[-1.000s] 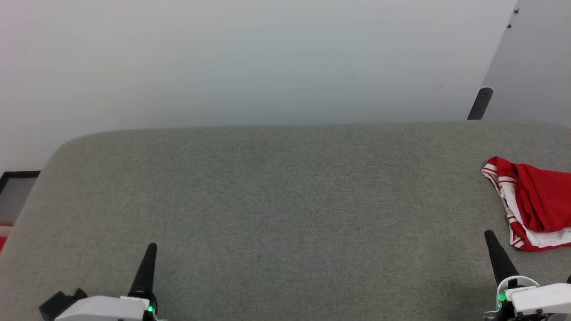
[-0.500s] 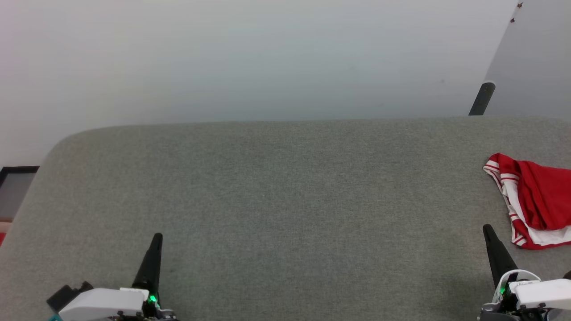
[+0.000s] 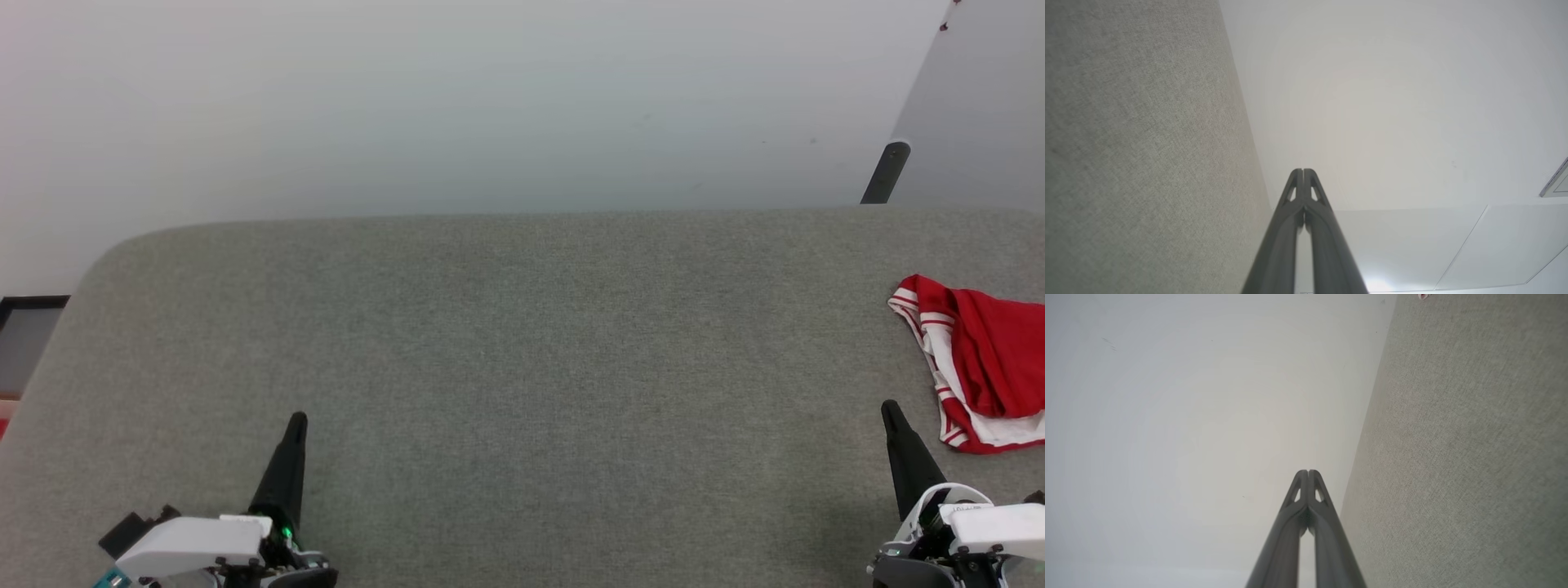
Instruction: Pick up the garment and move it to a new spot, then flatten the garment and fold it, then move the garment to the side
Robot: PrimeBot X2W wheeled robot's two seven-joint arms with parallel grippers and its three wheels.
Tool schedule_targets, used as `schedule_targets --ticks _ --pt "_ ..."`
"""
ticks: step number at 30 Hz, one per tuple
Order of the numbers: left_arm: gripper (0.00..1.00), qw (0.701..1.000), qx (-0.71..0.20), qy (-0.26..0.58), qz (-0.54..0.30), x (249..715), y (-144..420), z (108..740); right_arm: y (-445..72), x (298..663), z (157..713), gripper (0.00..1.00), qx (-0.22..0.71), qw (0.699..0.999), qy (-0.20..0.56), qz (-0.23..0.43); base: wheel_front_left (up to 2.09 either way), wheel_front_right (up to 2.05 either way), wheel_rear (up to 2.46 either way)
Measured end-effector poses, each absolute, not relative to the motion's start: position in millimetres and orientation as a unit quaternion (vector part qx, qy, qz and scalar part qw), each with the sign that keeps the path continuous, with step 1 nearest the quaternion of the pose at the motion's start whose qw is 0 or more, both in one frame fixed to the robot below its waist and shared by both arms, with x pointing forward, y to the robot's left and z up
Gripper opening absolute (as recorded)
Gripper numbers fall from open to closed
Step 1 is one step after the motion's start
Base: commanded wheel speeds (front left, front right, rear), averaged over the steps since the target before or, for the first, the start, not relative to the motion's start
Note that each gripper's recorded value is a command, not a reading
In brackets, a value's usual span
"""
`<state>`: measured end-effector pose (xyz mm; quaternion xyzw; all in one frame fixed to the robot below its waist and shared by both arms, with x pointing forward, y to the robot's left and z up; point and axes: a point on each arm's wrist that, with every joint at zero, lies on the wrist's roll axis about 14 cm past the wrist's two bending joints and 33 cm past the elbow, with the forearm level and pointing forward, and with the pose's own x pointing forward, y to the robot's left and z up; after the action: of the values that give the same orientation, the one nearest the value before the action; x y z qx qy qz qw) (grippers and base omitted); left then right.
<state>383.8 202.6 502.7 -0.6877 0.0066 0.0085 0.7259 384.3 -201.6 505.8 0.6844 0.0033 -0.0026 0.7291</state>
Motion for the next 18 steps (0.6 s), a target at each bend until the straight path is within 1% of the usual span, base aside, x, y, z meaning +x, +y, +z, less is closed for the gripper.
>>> schedule_targets --ticks 9,18 --pt "0.0 0.706 -0.709 0.004 0.003 387.9 199.4 504.2 -200.7 387.9 504.4 0.0 0.708 0.707 0.003 -0.004 0.0 0.0 0.0" --pt "0.0 0.705 -0.709 0.004 0.003 387.9 199.2 504.3 -200.3 388.8 505.8 0.0 0.708 0.706 0.002 -0.002 0.0 0.0 0.0"
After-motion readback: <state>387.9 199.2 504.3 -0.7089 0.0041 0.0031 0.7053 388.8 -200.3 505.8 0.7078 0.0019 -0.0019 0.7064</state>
